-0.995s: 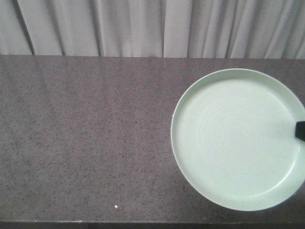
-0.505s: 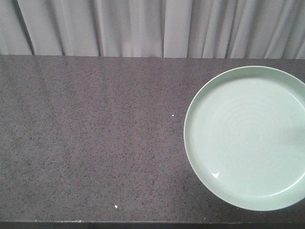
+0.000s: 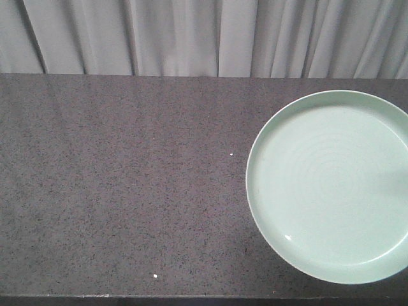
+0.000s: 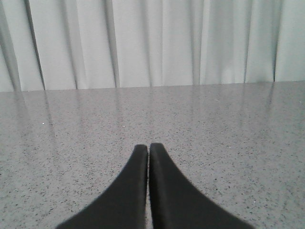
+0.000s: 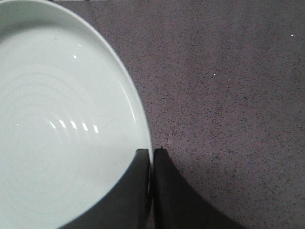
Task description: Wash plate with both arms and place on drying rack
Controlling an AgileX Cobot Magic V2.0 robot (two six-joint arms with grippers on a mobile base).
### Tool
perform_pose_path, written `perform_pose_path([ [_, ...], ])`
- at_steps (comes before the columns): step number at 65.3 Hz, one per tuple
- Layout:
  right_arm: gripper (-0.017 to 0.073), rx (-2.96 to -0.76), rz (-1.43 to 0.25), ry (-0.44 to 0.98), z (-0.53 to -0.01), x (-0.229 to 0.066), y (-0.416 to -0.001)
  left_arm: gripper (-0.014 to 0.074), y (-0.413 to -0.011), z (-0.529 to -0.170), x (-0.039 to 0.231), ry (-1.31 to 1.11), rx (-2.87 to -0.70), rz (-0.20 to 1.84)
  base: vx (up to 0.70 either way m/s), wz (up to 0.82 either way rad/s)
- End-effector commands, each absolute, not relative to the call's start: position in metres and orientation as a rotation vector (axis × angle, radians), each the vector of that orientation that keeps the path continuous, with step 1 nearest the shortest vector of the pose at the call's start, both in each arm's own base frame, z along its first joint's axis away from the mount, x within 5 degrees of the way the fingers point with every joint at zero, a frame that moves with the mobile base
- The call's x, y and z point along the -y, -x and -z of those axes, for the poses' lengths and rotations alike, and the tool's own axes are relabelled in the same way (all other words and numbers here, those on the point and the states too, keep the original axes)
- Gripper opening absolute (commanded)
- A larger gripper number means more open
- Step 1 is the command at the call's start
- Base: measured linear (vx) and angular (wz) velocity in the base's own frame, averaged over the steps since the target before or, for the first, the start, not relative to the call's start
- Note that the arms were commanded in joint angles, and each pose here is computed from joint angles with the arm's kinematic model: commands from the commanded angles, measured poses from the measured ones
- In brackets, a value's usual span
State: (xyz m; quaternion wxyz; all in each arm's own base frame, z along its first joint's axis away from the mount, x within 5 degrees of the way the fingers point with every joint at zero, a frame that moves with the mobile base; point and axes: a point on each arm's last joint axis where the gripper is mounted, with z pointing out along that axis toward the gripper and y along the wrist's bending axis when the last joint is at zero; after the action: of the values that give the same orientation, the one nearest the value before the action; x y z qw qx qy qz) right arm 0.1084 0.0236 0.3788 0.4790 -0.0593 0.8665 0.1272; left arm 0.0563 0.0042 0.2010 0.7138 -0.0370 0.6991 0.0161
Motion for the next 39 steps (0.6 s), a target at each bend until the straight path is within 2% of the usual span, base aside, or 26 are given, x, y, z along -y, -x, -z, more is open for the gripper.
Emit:
perform_pose_path([
  [1,-0.0004,-2.031,-0.307,0.116,-0.3912,-0.0225,-0.1106,-0.0006,-0.0559,-0.201,-0.0042,0.085,-1.481,-0.028,0.0,0.0],
  [39,-0.0004,-2.033,-0.308,0.116,-0.391,-0.0225,-0.1104,-0.0006,-0.0559,-0.201,-0.0042,0.085,-1.481,-0.028,0.0,0.0],
])
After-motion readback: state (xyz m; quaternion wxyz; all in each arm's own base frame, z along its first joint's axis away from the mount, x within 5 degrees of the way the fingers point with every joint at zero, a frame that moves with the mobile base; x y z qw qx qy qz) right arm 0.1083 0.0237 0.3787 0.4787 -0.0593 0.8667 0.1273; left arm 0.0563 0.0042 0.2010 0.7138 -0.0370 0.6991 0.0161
